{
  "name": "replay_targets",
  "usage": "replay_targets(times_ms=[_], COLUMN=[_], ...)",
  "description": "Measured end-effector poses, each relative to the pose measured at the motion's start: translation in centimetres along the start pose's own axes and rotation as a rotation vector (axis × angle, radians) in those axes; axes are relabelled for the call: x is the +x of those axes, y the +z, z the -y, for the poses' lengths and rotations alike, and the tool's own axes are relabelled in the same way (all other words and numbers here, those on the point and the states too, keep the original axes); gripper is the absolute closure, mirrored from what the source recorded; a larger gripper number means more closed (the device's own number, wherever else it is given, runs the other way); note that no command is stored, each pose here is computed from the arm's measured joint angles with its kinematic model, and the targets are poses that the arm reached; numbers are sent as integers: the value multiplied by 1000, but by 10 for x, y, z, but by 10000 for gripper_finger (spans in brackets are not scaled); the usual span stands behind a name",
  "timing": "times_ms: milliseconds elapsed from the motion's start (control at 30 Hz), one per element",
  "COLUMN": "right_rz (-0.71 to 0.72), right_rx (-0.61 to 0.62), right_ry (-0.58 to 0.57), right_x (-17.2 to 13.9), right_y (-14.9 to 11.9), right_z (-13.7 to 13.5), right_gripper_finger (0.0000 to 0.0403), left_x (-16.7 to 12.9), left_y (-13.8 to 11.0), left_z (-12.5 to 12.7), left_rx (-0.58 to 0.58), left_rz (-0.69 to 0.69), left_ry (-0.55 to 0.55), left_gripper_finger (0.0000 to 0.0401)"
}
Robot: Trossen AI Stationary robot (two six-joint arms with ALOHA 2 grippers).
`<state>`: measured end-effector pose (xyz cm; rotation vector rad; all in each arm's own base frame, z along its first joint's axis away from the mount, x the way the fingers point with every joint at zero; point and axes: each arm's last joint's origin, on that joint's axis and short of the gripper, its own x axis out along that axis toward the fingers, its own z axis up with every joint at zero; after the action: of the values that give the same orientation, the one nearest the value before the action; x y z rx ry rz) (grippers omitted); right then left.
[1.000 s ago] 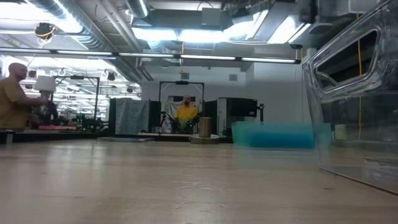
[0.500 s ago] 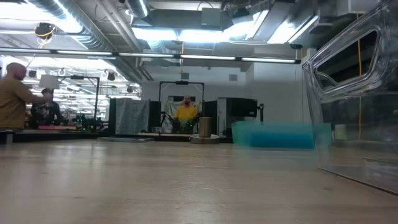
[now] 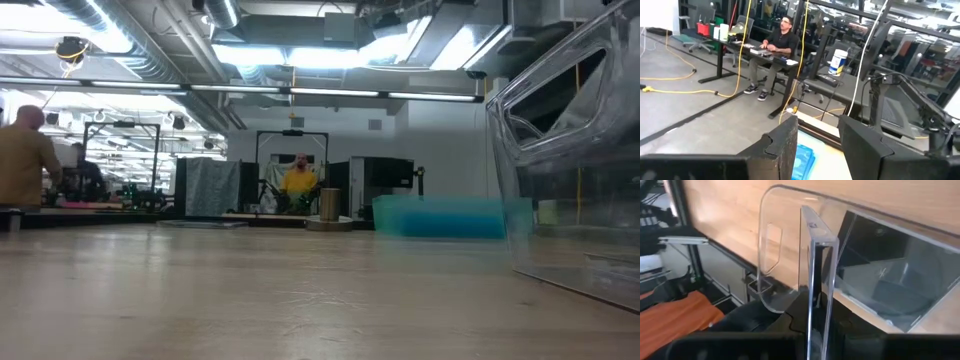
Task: Pick & place jewel cases by type
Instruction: Put the right black CD case into the transparent bin, then put the black CD case into the transparent bin
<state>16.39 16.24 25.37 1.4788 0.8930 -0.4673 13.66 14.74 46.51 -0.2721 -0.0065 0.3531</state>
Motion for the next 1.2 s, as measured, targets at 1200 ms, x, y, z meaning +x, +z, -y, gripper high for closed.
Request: replay_targets(times_ms=[1200], right_rz=[-211], right_rx=[-15], right_ry=[-179], right_x=[6], right_y=[-8], right_z=[7], right_gripper_finger=[288], left_x=[8], left_y=[-5], left_z=[17], left_rx=[-22], left_rz=[-30], left_ry=[-92], left_gripper_finger=[260])
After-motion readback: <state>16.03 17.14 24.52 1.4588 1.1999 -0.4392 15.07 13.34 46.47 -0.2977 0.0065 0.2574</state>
